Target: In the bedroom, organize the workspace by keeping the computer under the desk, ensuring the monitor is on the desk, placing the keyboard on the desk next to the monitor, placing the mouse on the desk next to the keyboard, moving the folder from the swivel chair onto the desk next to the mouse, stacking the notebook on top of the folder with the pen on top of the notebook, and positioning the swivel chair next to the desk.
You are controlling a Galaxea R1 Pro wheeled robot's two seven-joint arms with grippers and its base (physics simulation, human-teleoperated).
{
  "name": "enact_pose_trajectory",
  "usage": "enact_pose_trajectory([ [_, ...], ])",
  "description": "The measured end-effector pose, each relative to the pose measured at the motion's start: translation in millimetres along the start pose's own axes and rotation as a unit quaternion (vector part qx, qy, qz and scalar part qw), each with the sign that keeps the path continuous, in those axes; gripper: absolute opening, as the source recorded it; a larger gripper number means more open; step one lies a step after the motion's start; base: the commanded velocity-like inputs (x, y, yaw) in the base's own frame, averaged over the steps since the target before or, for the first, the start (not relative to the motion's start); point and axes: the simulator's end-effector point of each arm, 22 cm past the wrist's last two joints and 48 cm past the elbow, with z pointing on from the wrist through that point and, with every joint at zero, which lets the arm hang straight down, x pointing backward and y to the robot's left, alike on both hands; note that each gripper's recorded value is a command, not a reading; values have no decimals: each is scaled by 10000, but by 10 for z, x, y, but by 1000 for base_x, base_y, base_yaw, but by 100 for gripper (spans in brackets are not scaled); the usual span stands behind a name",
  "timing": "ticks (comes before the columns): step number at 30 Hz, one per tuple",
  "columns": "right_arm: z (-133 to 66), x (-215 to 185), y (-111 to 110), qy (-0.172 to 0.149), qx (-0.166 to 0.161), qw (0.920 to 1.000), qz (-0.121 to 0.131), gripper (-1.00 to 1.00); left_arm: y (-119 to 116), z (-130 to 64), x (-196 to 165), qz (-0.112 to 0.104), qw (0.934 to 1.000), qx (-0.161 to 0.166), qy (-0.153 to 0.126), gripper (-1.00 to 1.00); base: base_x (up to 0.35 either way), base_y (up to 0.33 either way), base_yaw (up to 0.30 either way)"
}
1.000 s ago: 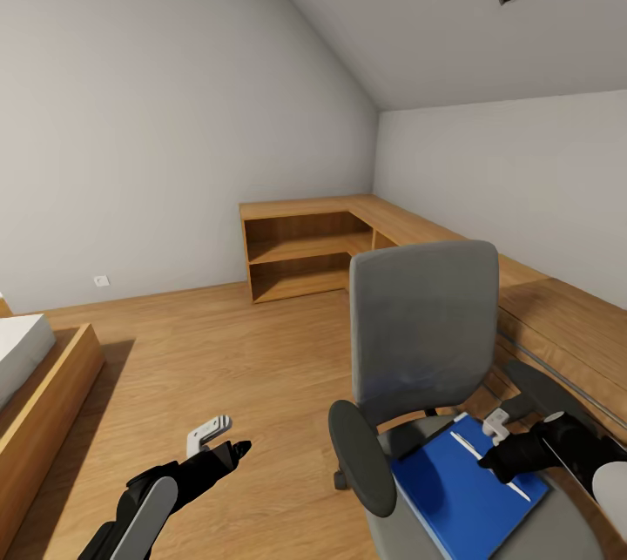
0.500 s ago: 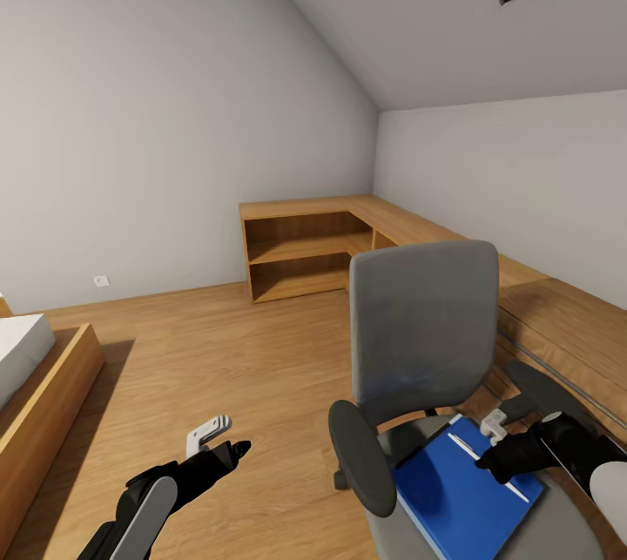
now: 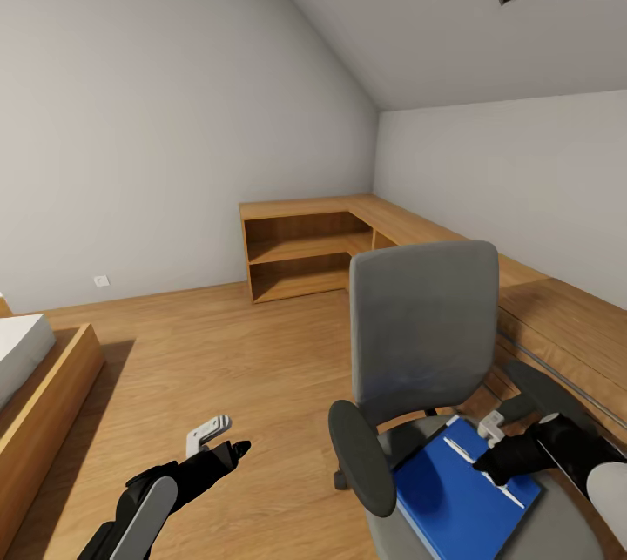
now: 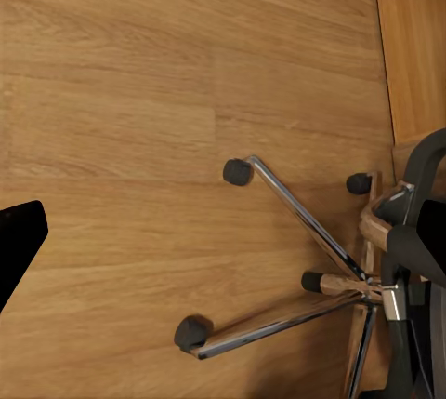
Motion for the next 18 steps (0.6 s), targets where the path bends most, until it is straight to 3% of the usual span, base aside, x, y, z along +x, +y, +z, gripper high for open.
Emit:
enact_pose_trajectory([
  [18, 28, 3, 33, 34, -24, 10000, -35, -100, 1, 1, 1, 0, 10000, -1, 2, 100, 0, 0, 0],
])
